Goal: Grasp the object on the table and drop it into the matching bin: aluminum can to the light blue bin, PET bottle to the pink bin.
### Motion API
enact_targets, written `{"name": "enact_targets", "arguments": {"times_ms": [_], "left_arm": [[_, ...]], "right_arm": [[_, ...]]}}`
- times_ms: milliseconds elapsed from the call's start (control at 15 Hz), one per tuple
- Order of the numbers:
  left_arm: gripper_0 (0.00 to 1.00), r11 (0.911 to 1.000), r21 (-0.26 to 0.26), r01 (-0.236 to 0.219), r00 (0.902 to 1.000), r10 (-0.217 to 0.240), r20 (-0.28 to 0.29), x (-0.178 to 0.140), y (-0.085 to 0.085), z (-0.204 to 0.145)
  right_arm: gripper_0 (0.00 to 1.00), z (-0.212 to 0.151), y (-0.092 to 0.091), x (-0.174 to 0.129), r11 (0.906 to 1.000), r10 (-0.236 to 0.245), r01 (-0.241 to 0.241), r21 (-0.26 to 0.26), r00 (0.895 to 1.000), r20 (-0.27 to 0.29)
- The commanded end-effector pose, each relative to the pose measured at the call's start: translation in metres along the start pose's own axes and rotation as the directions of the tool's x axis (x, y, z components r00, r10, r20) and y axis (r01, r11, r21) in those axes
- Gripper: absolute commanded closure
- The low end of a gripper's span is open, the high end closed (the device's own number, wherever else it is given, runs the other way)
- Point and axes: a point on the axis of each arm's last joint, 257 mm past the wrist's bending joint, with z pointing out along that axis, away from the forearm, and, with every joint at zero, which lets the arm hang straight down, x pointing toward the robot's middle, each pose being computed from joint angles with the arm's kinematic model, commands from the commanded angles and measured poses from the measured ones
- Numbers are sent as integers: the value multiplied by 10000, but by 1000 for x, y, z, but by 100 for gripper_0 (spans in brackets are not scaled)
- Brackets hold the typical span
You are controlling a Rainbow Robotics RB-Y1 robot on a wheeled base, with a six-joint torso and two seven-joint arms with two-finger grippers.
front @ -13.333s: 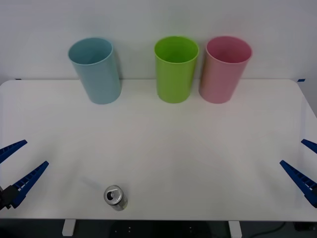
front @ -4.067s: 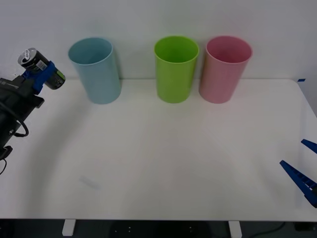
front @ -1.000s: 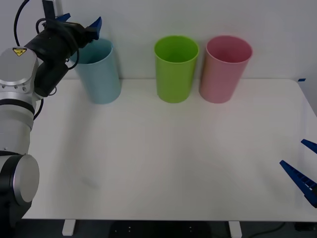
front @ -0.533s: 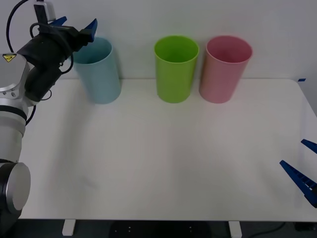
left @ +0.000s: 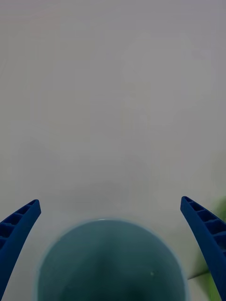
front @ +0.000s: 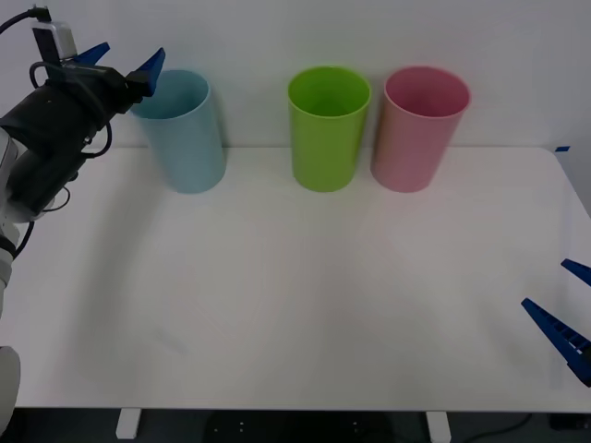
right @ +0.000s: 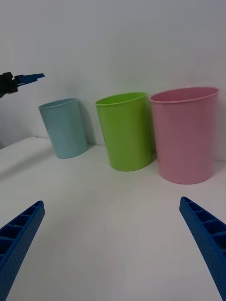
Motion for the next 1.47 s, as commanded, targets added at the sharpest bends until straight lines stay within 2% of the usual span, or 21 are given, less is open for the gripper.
{"name": "enact_targets", "arguments": {"times_ms": [67, 533, 933, 1267, 1467], "left_arm": [[0, 9995, 310, -29, 10000, 27, 65, 3, 4, -25], [0, 9952, 975, -28, 10000, 31, -24, 19, 8, -98], [0, 9901, 1375, -291, 9994, 314, -141, 22, 10, -177], [0, 9822, 1842, -366, 9975, 469, -521, 29, 2, -239], [0, 9731, 2228, -582, 9930, 794, -874, 35, -4, -271]], "right_arm": [[0, 0, 0, 0, 10000, 0, 0, 0, 10000, 0], [0, 0, 0, 0, 10000, 0, 0, 0, 10000, 0], [0, 0, 0, 0, 10000, 0, 0, 0, 10000, 0], [0, 0, 0, 0, 10000, 0, 0, 0, 10000, 0], [0, 0, 0, 0, 10000, 0, 0, 0, 10000, 0]]}}
